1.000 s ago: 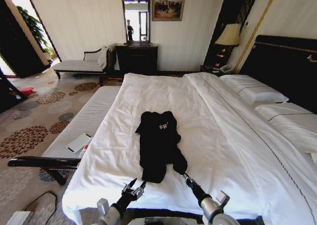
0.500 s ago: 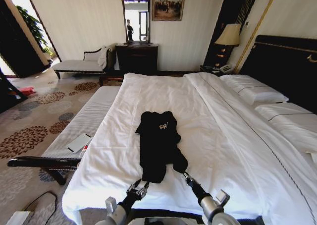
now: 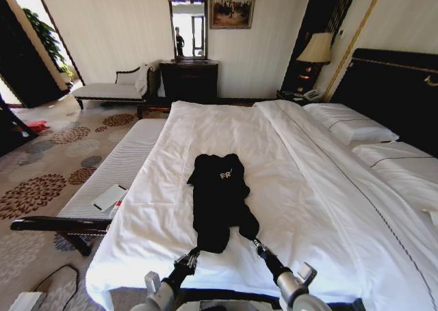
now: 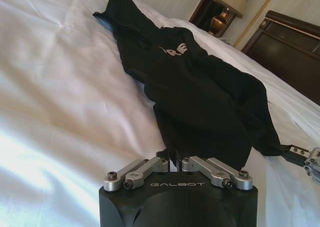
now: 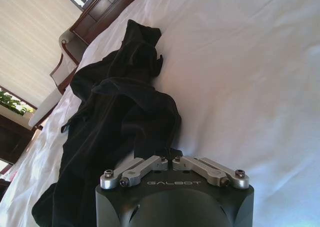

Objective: Fold the clothes on the bed.

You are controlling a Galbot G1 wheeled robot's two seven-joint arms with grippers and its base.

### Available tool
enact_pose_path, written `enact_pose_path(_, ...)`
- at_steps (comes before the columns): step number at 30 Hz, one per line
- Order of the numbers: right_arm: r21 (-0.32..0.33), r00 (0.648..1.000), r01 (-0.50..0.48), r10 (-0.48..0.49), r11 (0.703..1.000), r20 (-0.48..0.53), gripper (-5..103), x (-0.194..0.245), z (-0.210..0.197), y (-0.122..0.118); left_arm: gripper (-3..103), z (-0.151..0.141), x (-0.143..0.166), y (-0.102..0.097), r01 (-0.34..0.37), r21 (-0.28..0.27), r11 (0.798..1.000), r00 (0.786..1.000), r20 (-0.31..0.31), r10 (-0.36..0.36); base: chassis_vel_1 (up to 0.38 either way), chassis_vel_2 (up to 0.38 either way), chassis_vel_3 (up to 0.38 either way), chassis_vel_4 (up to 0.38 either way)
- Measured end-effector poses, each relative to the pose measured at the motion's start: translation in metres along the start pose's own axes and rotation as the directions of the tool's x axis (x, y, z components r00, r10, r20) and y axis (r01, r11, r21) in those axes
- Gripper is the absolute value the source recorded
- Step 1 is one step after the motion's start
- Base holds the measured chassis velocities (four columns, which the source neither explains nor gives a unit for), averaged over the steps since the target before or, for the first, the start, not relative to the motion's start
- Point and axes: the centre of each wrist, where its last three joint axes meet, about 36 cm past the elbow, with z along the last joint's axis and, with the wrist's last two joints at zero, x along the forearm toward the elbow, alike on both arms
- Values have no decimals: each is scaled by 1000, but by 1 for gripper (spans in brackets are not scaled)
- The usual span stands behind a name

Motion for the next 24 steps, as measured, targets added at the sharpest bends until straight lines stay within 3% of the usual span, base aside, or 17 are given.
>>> enact_pose_path(6, 2, 1000, 0, 0, 1000, 0, 0, 0, 0, 0, 0, 0, -1, -1, 2, 13, 1000, 1000, 5, -2, 0, 0, 0, 0)
enact_pose_path(15, 8, 1000, 1, -1, 1000, 1, 0, 3, 0, 2, 0, -6, 13, 0, 19, 19, 1000, 999, 30, -20, 0, 0, 0, 0)
enact_pose_path(24, 46, 1000, -13, 13, 999, -6, 0, 24, 0, 7, 0, -23, 47, -2, 43, 8, 999, 994, 96, -43, 0, 0, 0, 0)
